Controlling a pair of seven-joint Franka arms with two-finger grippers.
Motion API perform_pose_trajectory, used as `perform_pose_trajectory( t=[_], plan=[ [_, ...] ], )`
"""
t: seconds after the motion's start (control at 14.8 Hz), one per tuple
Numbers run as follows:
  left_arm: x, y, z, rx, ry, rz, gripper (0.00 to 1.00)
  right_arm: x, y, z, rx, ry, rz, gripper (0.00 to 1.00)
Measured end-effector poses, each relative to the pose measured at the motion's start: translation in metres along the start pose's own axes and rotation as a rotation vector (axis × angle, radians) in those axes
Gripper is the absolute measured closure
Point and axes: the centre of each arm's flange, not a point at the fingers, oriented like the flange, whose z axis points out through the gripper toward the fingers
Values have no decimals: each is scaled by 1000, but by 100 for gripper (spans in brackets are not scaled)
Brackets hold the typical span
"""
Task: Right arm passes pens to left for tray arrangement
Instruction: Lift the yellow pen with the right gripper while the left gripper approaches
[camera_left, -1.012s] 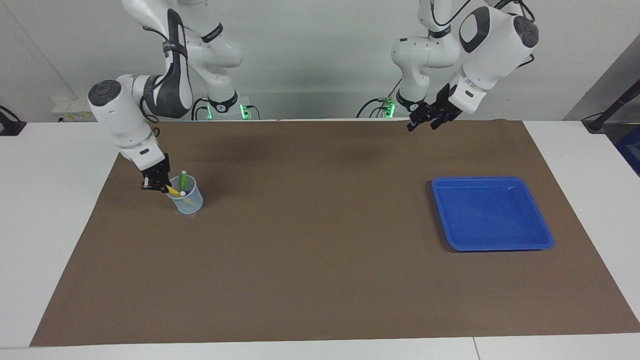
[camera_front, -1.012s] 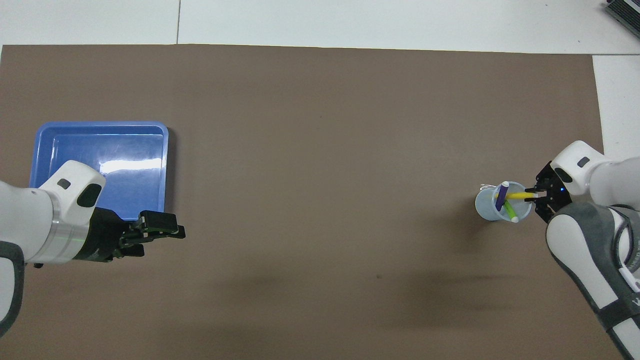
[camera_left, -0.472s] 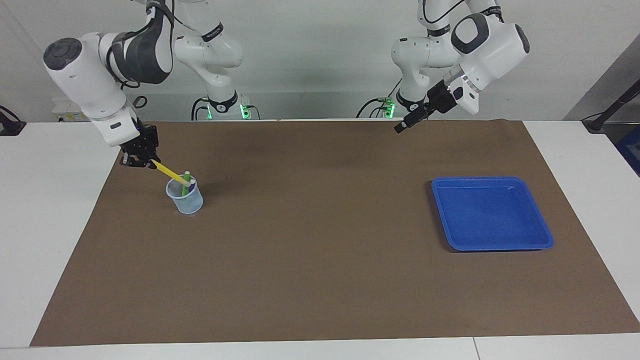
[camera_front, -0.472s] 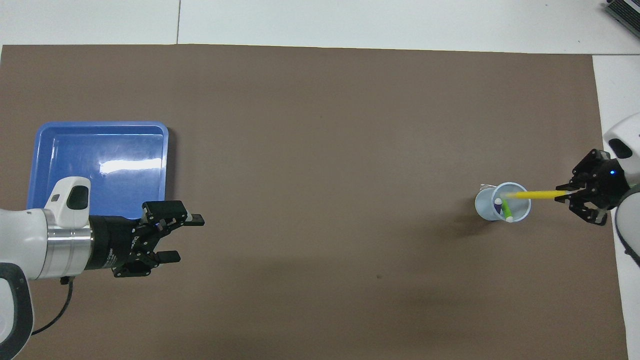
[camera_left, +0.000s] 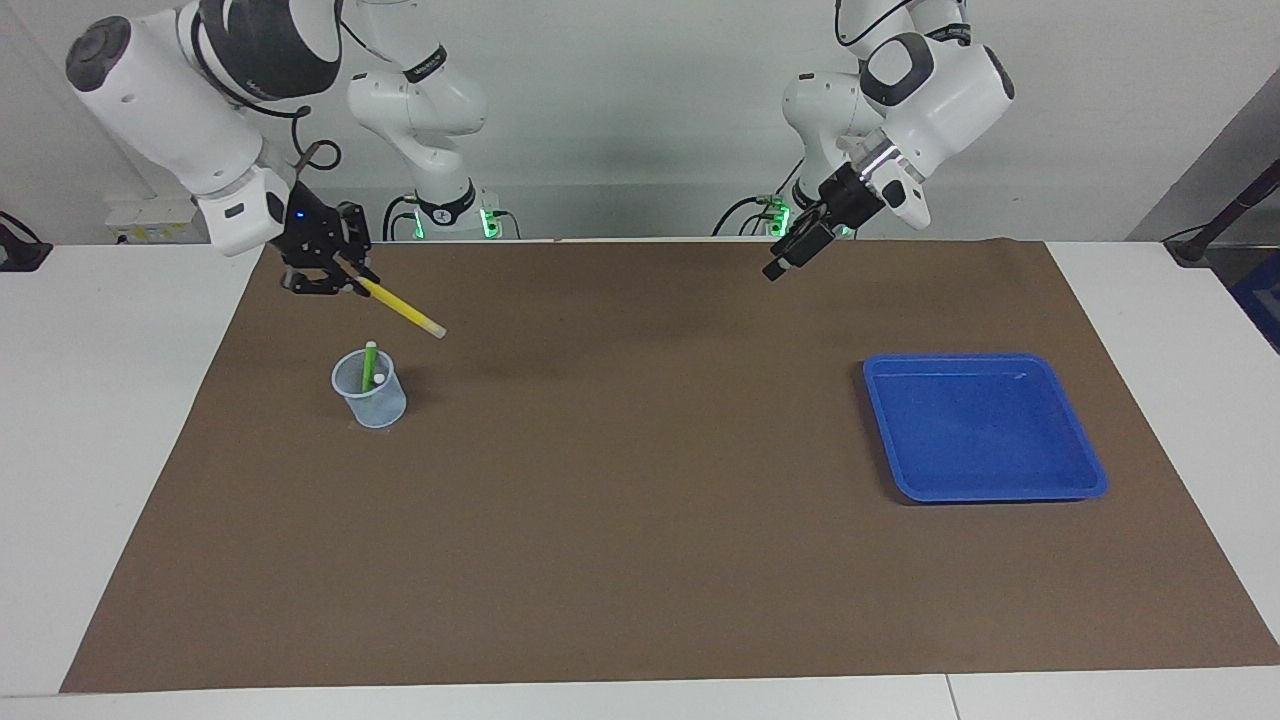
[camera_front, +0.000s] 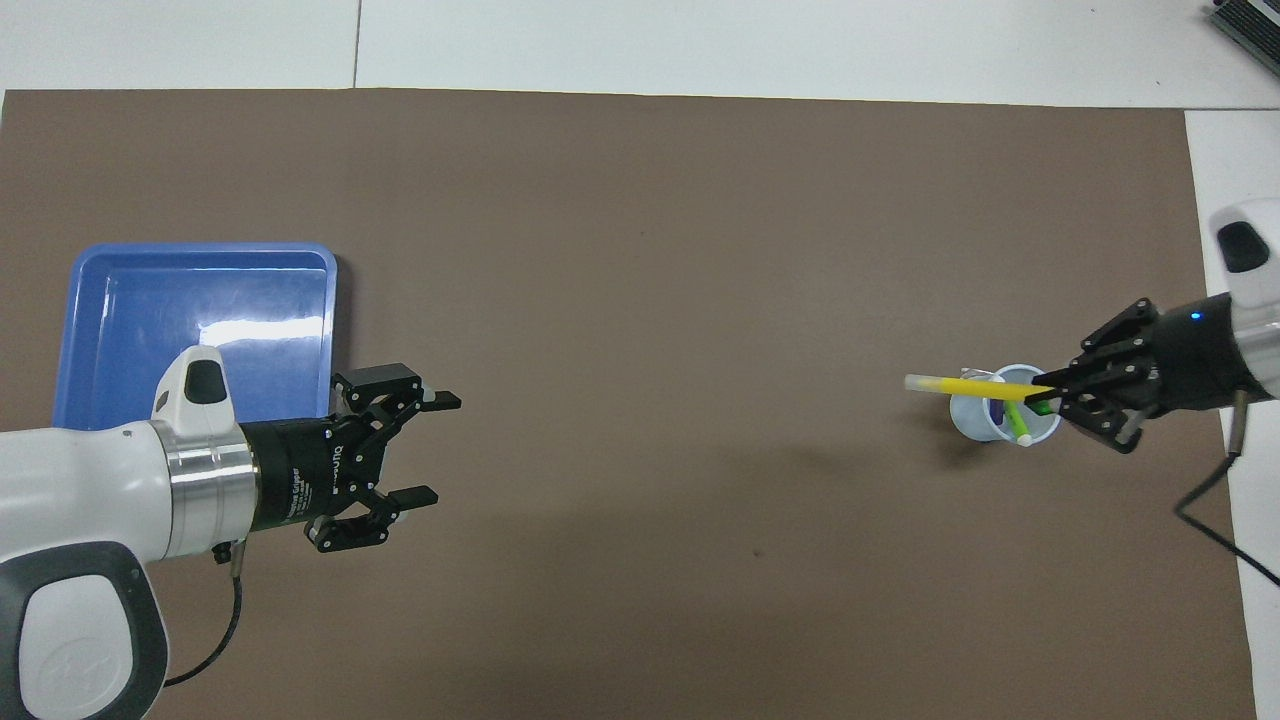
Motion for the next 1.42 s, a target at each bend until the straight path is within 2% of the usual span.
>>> perform_pose_trajectory(
  t=[0.13,0.34,0.61,0.88,1.08,1.42],
  plan=[
    [2,4,-3,-54,-5,-107,0,49,-33,17,0,33,118,83],
    [-13,11,8,-103,12,-222,0,99,-81,37,11,53,330,83],
    [-42,17,33,-174,32,-308,0,132,-117,48,94,116,585,83],
    [-58,15,58,-147,28,-273,0,155,-139,56,165,200,757,83],
    [-68,16,69,-135,4,-272,0,170,-157,62,167,242,807,83],
    [-70,27,71,-164,-53,-336,0,180,-175,73,171,240,785,83]
  ],
)
